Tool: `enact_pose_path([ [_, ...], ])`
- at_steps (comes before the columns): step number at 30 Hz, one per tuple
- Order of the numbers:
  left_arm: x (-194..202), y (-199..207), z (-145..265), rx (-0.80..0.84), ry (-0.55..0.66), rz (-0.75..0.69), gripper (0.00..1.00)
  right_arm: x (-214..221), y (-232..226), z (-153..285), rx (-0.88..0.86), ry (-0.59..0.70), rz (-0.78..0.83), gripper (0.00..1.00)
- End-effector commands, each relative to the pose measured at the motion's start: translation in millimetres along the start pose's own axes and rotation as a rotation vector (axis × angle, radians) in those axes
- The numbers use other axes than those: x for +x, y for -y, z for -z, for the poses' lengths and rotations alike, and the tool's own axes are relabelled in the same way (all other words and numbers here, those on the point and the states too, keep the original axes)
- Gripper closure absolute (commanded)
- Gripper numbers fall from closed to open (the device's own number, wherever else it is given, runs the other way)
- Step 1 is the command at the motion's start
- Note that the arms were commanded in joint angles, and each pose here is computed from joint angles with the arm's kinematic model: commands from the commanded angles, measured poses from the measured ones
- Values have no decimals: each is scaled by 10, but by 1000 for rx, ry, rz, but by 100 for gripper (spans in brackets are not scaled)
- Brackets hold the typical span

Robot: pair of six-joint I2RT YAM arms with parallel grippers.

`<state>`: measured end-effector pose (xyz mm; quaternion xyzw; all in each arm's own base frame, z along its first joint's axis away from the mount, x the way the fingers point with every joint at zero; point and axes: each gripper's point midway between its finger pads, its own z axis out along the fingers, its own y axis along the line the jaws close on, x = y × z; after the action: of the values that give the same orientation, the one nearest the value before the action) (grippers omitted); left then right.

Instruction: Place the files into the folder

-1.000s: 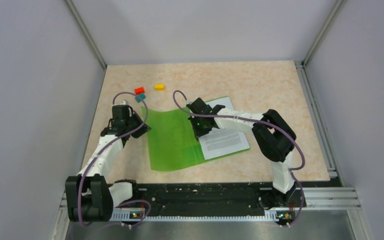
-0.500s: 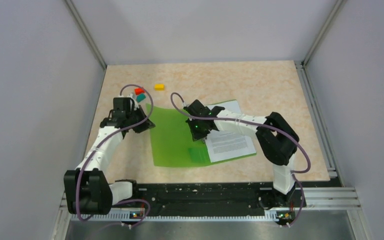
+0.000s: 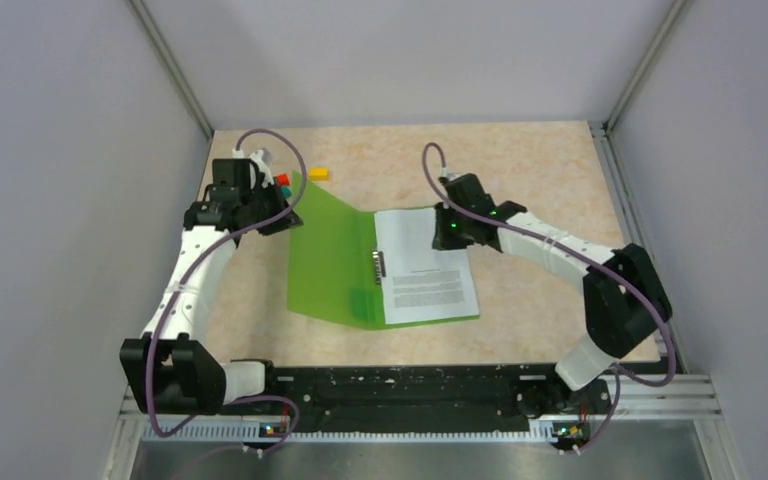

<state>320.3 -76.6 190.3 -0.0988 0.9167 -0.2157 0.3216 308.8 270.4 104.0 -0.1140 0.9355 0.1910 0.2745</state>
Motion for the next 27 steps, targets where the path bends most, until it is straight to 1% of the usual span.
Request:
enact_pose_path([
  [1, -380, 245, 287, 51, 108, -110, 100, -142, 553, 137, 67, 118, -157, 83],
  [5, -479, 529, 352, 177, 123, -85, 100, -42, 979, 128, 83, 158, -292, 79],
  [9, -399, 729, 259, 249, 84, -49, 99, 81, 1081, -4, 46, 162, -351, 70],
  [10, -389, 792, 240, 268, 84, -36, 97, 118, 1065, -49, 32, 153, -358, 69],
  [13, -335, 965, 187, 314, 86, -9, 88, 165, 998, -187, -30, 147, -388, 66],
  [15, -305, 1051, 152, 330, 93, 15, 78, 201, 971, -246, -53, 144, -415, 66],
  [22, -223, 1458, 31, 435, 116, 55, 51, 285, 930, -308, -65, 141, -441, 65],
  [27, -103, 1800, -88, 519, 93, 37, 42, 340, 902, -340, -72, 129, -443, 64],
])
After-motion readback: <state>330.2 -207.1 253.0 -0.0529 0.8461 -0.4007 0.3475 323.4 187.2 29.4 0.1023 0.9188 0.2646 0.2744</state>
